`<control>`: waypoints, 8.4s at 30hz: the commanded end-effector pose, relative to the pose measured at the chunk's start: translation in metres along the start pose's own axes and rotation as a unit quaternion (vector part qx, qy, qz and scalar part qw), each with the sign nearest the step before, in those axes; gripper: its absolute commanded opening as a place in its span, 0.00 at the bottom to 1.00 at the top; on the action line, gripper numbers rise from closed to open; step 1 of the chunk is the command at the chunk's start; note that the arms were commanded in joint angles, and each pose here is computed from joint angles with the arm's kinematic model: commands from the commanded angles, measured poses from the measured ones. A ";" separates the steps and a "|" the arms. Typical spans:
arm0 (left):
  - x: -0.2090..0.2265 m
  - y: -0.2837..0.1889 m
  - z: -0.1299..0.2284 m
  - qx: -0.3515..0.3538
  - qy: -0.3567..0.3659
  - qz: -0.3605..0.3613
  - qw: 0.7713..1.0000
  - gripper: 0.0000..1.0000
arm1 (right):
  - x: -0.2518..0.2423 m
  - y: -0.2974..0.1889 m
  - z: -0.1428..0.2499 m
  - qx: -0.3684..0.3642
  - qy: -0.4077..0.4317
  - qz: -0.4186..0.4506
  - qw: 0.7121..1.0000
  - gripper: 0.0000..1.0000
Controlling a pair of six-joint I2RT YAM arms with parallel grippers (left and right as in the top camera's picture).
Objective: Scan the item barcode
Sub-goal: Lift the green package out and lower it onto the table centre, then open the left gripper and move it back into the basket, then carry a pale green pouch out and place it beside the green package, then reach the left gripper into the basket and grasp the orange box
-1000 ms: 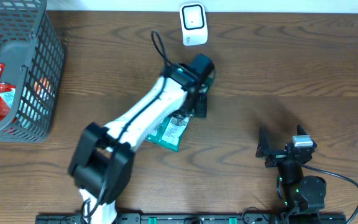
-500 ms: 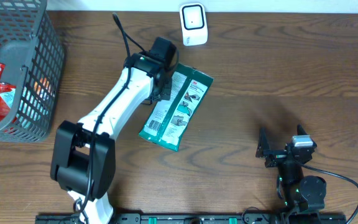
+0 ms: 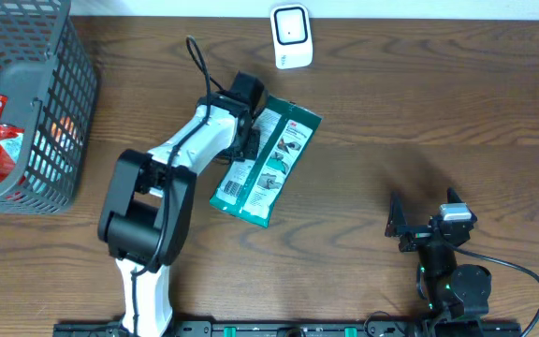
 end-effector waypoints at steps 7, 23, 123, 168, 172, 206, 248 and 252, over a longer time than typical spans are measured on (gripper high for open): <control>-0.024 0.010 0.028 0.092 0.003 0.108 0.990 0.07 | -0.001 0.000 0.000 0.000 -0.007 0.004 1.000 0.99; -0.039 0.000 0.034 0.112 -0.068 0.119 0.984 0.08 | -0.001 0.000 0.000 0.000 -0.007 0.004 1.000 0.99; 0.398 -0.021 0.131 -0.019 -0.467 0.055 0.882 0.23 | -0.001 0.000 0.000 0.000 -0.007 0.004 1.000 0.99; 0.101 -0.206 0.075 -0.139 -0.190 0.149 0.960 0.07 | -0.001 0.000 0.000 0.000 -0.007 0.004 1.000 0.99; 0.068 -0.151 0.063 -0.091 -0.143 0.165 0.972 0.07 | -0.001 0.000 0.000 0.000 -0.007 0.004 1.000 0.99; -0.014 -0.032 0.049 0.065 -0.089 0.150 0.983 0.65 | -0.001 0.000 0.000 0.000 -0.007 0.004 1.000 0.99; -0.005 -0.065 0.055 -0.033 -0.060 0.144 0.987 0.08 | -0.001 0.000 0.000 0.000 -0.007 0.004 1.000 0.99; 0.000 -0.110 0.045 -0.088 -0.060 0.152 0.983 0.10 | -0.001 0.000 0.000 0.000 -0.007 0.004 1.000 0.99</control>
Point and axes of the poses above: each gripper's point midway between its finger pads, its own y axis out along the fingers, its own x axis along the line the jaws close on, z = x × y, the point moved 8 cm from there along -y, back along the fingers, and after that the axes turned 4 degrees about y, right-handed, at the moved point
